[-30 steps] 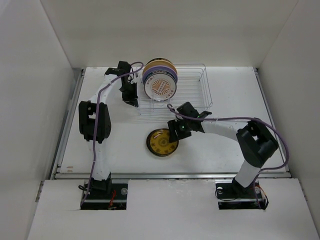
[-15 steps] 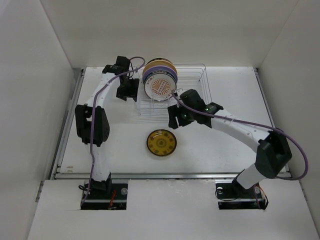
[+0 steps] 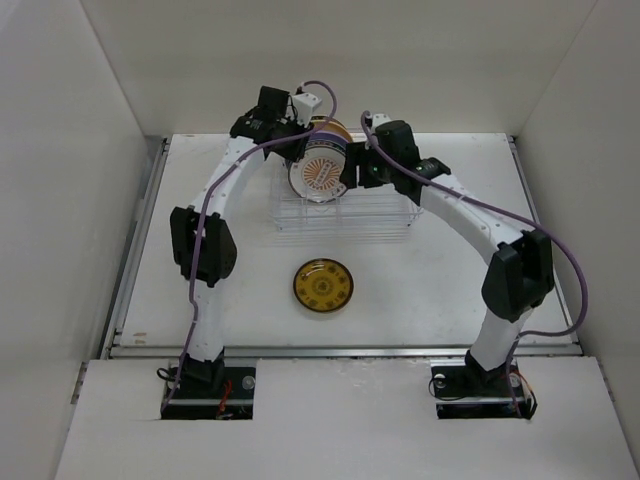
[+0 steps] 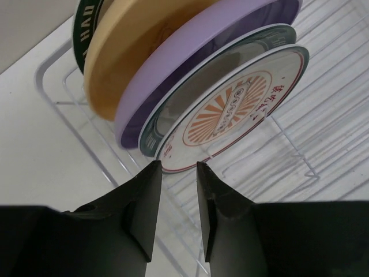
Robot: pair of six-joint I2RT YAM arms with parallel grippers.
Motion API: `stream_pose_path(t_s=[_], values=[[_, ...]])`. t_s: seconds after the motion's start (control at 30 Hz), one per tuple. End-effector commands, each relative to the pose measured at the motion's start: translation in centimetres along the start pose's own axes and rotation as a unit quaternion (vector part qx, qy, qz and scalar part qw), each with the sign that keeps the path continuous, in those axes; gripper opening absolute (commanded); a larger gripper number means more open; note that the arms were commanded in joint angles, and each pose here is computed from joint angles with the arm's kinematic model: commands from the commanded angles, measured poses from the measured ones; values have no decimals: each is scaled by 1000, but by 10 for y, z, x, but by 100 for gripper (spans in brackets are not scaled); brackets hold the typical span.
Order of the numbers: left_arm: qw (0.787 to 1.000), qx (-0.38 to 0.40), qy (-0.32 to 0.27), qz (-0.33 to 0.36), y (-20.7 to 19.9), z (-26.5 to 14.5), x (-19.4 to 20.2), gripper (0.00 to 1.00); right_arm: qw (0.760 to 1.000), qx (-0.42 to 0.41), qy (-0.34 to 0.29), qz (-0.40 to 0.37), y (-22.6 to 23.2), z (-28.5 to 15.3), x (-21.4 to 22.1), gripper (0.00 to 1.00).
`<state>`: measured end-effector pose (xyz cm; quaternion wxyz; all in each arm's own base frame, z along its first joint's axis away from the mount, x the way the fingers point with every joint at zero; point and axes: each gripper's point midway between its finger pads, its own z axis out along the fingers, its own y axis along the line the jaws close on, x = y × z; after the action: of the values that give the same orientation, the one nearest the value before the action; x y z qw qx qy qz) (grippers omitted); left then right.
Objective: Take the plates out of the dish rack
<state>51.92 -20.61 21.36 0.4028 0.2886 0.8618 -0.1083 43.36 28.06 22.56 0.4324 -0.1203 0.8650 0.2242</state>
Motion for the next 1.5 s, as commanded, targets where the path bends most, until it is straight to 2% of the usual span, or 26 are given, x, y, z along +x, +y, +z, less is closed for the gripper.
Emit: stream_pose_path(t_s=[0.0,0.17,0.23,0.3,0.4,0.53,0.8,1.03,1.2,1.37,1.47], values=[[998,-1,-44,51,-1,5,-26,26,999,2,-45,22,-12,-6,-37,67],[998,-3,-37,45,2,21,-18,23,998,42,-34,37,-47,-14,-21,67],[999,-10,-32,39,5,30,-15,24,996,58,-40,52,-58,-19,-19,67],[999,-17,-34,39,9,33,-17,30,994,78,-46,66,-75,-28,-15,67],[999,-27,-20,32,13,43,-7,30,991,102,-51,76,-95,-41,-12,67],[998,-28,-22,42,13,32,-12,30,989,113,-54,82,-106,-51,-9,67],[995,-53,-47,72,21,-3,-40,42,989,116,-33,85,-114,-55,4,67],[994,-70,-33,76,27,2,-31,52,964,221,-58,133,-161,-81,-7,67],[995,-67,-23,69,26,6,-23,52,951,275,-40,136,-184,-82,2,67],[995,-64,-28,70,24,5,-24,52,948,288,-14,136,-194,-67,17,67],[996,-55,-20,61,22,15,-17,46,942,304,-8,138,-206,-61,26,67]])
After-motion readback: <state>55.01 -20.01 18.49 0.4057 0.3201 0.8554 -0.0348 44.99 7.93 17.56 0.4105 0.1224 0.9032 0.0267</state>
